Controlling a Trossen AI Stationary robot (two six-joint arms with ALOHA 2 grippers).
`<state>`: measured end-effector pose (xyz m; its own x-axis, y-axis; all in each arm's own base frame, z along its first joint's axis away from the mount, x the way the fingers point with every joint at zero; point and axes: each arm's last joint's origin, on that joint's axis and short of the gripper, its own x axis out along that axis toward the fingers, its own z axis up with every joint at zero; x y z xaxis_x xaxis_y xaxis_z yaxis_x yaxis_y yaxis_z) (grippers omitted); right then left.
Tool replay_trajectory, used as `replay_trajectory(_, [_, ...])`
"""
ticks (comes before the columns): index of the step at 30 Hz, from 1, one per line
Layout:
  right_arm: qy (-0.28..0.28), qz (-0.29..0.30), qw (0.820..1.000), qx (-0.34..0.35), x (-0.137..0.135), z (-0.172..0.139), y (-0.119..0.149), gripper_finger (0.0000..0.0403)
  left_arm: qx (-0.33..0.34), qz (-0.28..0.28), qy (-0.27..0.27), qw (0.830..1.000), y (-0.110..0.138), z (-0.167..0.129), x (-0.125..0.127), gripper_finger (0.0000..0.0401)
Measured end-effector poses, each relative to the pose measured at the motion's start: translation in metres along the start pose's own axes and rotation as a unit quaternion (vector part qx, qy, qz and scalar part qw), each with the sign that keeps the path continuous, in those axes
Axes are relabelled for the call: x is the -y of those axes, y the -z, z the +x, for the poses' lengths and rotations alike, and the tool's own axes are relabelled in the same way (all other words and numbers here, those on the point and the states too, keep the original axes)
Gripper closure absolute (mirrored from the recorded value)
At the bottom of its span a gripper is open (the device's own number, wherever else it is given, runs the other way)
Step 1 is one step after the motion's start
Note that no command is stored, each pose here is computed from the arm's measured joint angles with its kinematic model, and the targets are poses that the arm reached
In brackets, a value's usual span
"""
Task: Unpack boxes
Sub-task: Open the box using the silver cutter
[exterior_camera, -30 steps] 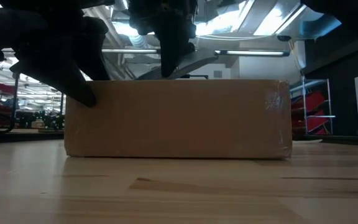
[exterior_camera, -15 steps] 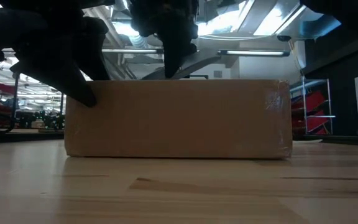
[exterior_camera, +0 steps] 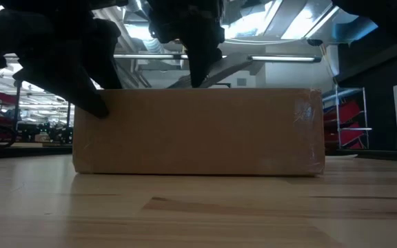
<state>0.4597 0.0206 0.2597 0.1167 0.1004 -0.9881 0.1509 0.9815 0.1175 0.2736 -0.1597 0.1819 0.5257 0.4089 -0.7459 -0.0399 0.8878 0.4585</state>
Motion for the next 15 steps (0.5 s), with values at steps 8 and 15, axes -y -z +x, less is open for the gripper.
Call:
replay_trajectory(8, [0.001,0.0,1.0,-0.004,0.0002,0.0,0.0008,0.034,0.0,-0.001,0.0,1.0,-0.0002,0.0001,-0.0002,0.0122])
replay_trajectory(15, [0.006,-0.001,1.0,-0.004,0.0,0.0,0.001,0.034,0.0,-0.001,0.0,1.0,-0.0002,0.0001,-0.0002,0.0122])
